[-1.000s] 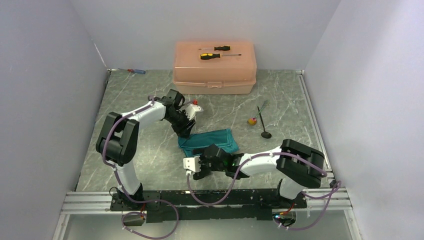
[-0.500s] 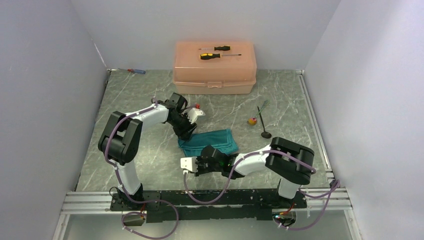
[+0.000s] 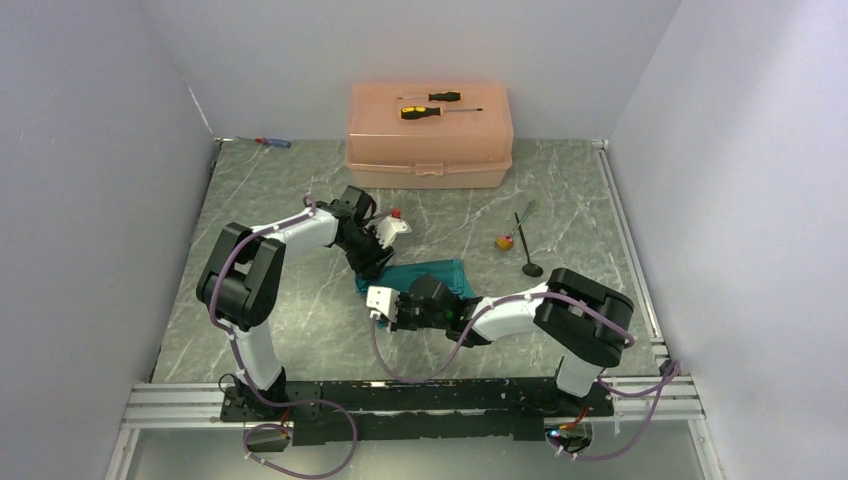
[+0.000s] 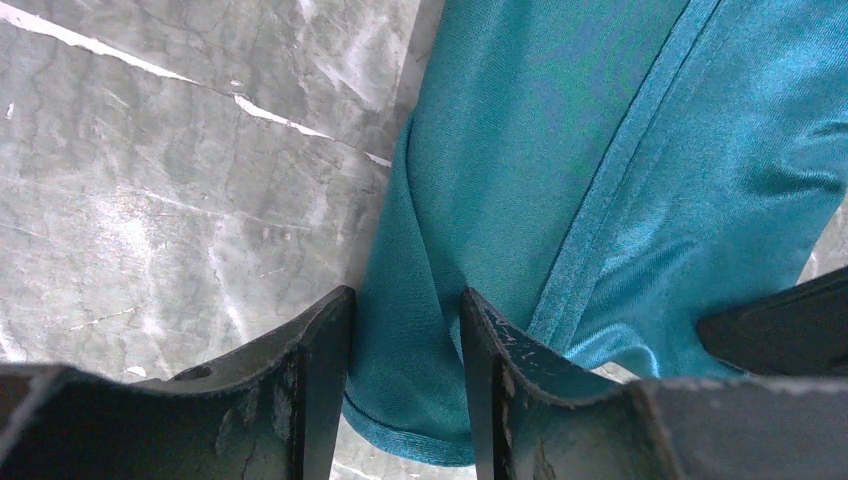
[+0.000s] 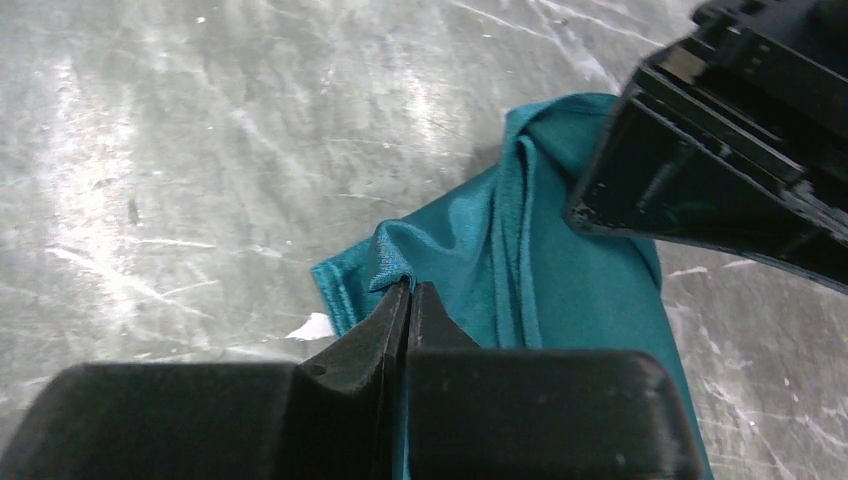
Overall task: Fold the napkin into a case and place the utensils inside
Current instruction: Pick up the 2/3-rectangle-folded napkin at the center of the board.
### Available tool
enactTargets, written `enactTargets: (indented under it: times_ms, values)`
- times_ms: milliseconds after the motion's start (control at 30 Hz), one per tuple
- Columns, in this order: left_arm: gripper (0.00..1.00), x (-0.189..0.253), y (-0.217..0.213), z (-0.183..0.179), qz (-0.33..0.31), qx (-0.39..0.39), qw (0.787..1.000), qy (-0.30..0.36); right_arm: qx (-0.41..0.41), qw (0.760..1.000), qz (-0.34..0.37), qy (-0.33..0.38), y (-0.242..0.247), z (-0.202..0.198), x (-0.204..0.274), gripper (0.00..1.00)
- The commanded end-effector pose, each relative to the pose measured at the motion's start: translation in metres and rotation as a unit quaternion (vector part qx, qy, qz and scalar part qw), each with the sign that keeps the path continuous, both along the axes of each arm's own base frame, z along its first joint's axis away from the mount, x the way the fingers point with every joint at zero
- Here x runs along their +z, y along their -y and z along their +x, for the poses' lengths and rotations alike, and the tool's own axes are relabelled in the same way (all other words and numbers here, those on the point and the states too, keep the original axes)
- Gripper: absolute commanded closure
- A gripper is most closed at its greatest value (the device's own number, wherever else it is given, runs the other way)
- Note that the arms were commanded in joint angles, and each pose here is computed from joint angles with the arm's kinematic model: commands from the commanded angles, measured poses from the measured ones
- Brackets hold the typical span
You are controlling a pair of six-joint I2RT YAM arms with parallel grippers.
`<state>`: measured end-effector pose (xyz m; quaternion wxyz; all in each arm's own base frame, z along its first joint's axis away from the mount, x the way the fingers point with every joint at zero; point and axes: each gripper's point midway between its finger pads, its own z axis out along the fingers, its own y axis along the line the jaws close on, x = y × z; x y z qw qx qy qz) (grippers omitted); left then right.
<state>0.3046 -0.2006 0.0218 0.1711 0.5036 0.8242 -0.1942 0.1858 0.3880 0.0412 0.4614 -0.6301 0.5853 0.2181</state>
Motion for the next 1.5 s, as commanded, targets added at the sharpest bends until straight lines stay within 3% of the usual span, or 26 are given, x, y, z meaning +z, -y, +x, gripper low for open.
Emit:
enactTargets:
  times_ms: [0,300,533,800,1000,1133,1267,1467]
  values:
    - [0.51,0.011,0.001,0.006,-0.001,-0.006,1.0,0.023,-0.009,0.997,0.073,-0.014,-0.012,0.013,0.034,1.0]
    - [0.5,0.024,0.003,0.007,-0.001,-0.002,1.0,0.019,-0.002,0.995,0.088,-0.046,-0.009,0.015,0.034,1.0]
    - [0.44,0.083,0.002,0.012,-0.028,-0.004,0.998,0.057,-0.005,0.994,0.091,-0.068,-0.003,0.011,0.025,1.0]
    - [0.43,0.134,-0.018,-0.033,-0.036,-0.104,0.988,0.109,-0.019,0.989,0.117,-0.087,0.003,0.02,0.027,1.0]
    - [0.48,0.113,-0.019,-0.079,-0.055,-0.23,0.957,0.169,-0.011,0.986,0.125,-0.108,0.003,0.02,0.023,1.0]
    - [0.52,0.09,-0.019,-0.092,-0.044,-0.307,0.917,0.249,-0.014,0.984,0.131,-0.118,0.008,0.02,0.022,1.0]
    - [0.48,0.078,-0.01,-0.094,-0.046,-0.357,0.874,0.327,-0.012,0.982,0.135,-0.129,0.011,0.022,0.022,1.0]
    - [0.46,0.058,0.004,-0.096,-0.049,-0.388,0.854,0.345,-0.01,0.981,0.134,-0.142,0.011,0.021,0.015,1.0]
